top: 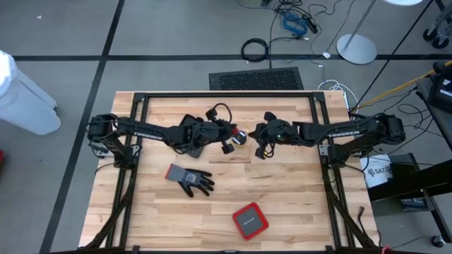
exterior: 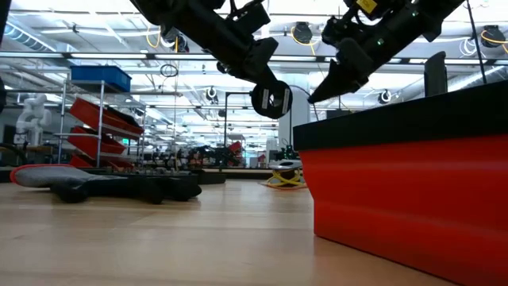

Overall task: Coil cords
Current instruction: Uncoil the red wire from the spool

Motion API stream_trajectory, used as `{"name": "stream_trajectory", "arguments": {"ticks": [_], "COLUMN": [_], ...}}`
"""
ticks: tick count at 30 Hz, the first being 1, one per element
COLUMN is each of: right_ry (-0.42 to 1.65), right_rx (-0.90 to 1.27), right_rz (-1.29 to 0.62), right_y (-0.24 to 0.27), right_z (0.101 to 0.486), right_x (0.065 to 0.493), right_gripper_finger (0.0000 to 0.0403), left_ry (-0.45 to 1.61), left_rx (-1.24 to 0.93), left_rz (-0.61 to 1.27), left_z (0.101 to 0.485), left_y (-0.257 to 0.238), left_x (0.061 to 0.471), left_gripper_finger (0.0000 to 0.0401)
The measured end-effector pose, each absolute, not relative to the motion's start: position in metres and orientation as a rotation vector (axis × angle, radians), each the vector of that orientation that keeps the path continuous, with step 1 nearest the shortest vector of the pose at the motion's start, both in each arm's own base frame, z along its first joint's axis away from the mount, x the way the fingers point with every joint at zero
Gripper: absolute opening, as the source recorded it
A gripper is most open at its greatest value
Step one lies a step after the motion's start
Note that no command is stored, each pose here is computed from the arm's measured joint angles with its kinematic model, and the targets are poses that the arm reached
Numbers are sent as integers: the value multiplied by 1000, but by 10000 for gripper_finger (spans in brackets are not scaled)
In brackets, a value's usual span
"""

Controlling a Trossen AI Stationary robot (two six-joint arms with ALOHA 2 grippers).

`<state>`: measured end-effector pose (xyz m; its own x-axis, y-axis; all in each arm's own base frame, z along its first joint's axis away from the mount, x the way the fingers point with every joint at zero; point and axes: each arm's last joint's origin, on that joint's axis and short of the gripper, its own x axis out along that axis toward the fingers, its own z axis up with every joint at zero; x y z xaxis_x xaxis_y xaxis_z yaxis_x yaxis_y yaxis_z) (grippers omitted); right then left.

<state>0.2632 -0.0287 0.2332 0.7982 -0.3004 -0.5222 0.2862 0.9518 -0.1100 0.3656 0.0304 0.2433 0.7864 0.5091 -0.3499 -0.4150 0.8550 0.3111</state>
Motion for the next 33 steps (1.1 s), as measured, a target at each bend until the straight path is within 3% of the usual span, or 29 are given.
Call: {"name": "stream_trajectory", "arguments": {"ticks": [8, 16, 22, 28, 33], "right_ry": [312, 412, 579, 577, 395], "right_rx": [-46, -34, -73, -88, -90], "right_rz": [-210, -189, -468, -706, -577], "right_y": [-1, 9, -5, -17, -5], "right_z": [255, 229, 211, 233, 267], "right_x": [276, 289, 280, 251, 241], "right_gripper_finger": [1, 0, 0, 0, 0], "left_ry": [353, 143, 209, 250, 314], "left_rx": [198, 131, 148, 153, 211], "left_rz": [561, 558, 506, 453, 480], "left_z": [251, 270, 273, 289, 291], "left_y": [37, 41, 39, 36, 37], "left_x": [367, 372, 365, 349, 342], "left_gripper_finger": [0, 0, 0, 0, 0]}}
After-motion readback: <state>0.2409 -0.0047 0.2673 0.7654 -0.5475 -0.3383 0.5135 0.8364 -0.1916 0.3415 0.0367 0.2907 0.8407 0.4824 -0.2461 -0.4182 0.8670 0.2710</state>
